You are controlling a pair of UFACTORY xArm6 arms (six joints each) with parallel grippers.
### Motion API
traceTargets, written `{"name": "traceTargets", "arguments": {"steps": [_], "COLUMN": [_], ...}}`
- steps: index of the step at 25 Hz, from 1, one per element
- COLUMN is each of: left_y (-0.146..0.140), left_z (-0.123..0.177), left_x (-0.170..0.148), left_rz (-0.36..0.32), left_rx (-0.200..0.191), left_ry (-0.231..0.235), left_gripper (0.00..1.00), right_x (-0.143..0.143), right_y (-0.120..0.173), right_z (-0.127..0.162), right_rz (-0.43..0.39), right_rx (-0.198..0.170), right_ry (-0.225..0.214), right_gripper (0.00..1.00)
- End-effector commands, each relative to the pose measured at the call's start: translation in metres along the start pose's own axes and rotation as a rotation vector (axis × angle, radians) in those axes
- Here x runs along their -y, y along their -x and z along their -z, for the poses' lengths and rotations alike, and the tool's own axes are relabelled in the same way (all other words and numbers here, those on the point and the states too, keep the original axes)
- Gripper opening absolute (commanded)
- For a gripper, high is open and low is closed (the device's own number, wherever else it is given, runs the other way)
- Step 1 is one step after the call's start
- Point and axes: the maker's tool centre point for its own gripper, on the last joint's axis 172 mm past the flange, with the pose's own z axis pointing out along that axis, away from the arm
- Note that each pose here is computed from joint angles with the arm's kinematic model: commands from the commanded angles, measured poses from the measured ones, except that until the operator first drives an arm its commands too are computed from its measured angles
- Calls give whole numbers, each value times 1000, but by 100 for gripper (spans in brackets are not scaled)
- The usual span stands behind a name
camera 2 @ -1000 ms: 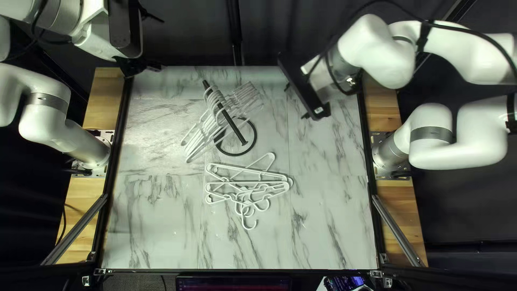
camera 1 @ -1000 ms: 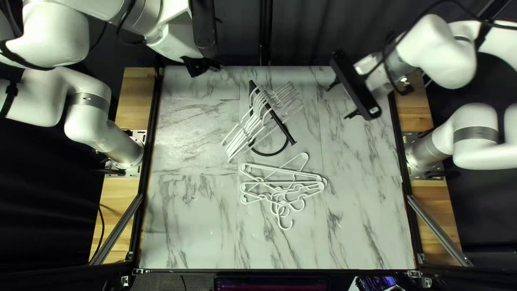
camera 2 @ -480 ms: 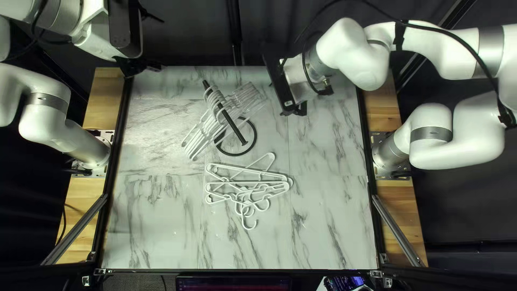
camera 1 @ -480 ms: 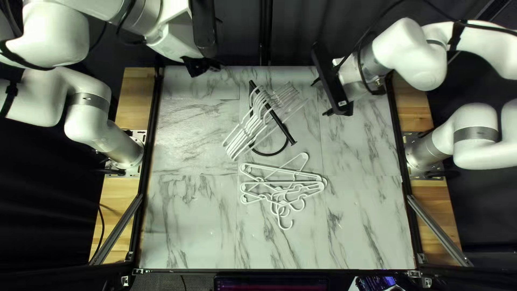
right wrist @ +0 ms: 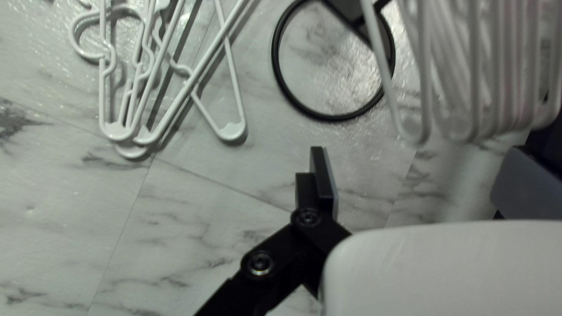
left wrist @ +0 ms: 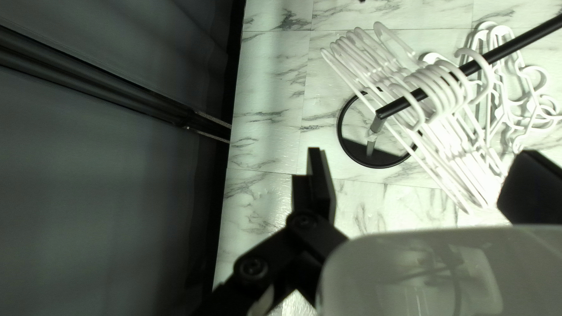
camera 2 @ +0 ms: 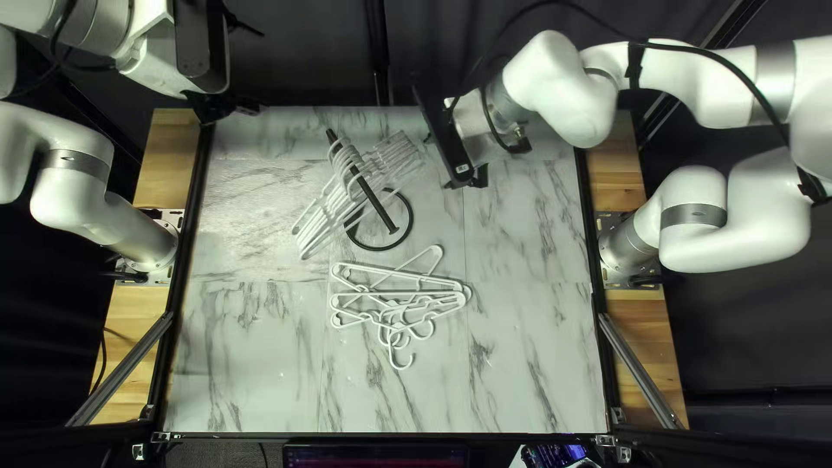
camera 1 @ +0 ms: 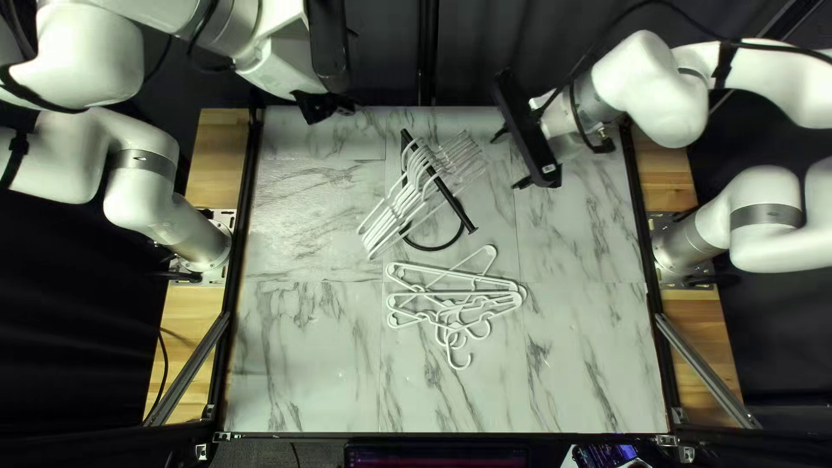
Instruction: Remove hangers from rack and place onto table
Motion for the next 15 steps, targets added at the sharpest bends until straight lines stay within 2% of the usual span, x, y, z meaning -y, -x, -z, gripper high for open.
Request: {"name": "traceTargets", "arguments": {"steps": [1,8,15], "left_y": [0,0,0], "left_z": [0,0,0], "left_x": [0,0,0], "left_rz": [0,0,0], "left_rx": [0,0,0], "left_ry": [0,0,0], "left_gripper": [100,100,100], "right_x": [-5,0,-2], "right_y": [-8,-6,-4], "right_z": [-5,-2,-16], "right_rz": [-4,-19,-27], "right_rx": [22,38,32], "right_ry": [9,19,2], "right_gripper": [100,100,100]}}
